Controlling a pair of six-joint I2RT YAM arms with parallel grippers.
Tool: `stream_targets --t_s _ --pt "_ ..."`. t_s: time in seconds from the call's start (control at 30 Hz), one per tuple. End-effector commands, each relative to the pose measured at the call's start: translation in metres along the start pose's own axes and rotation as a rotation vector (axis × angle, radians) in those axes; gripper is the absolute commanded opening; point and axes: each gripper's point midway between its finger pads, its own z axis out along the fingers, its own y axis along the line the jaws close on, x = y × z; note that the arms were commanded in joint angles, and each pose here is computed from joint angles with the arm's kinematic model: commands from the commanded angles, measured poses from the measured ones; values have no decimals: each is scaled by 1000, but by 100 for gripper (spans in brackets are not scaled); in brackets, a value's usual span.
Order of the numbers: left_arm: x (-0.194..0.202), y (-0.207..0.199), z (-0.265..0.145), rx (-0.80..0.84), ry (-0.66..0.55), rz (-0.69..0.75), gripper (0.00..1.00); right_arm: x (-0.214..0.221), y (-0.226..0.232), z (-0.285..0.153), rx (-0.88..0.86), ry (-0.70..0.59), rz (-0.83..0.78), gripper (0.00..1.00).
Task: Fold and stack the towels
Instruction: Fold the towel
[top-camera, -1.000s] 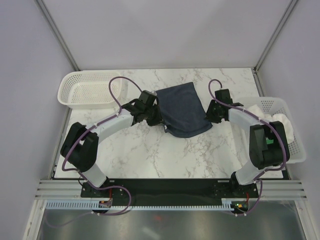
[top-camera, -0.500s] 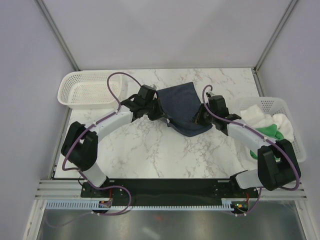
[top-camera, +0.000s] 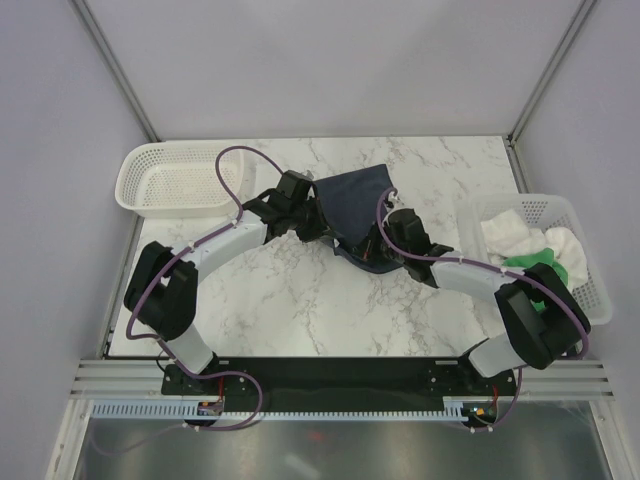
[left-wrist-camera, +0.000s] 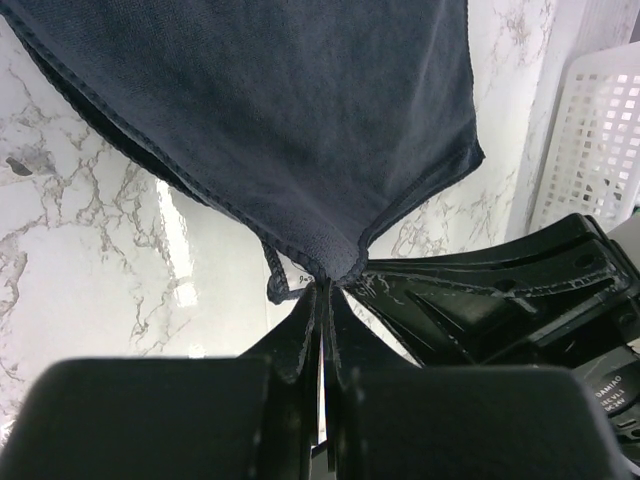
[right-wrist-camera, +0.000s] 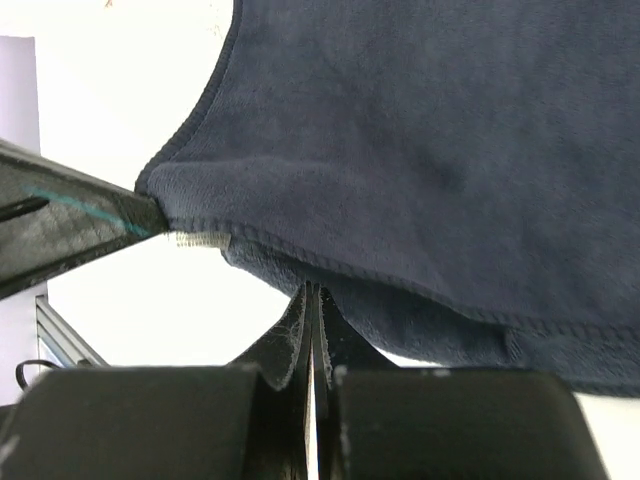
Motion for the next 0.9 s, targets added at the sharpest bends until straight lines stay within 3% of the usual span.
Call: stream_targets --t_s 0.0,0.47,0.73,0.87 --pt "-9 -11 -4 27 -26 -31 2 -23 20 13 -32 -88 7 0" --pt "-30 -18 -14 7 -102 -43 2 37 -22 6 86 -31 -21 0" --pt "-27 -19 -25 22 -107 -37 2 17 -1 -12 71 -55 -21 0" --pt "-23 -20 -31 35 -101 -29 2 -12 5 -31 147 -144 27 25"
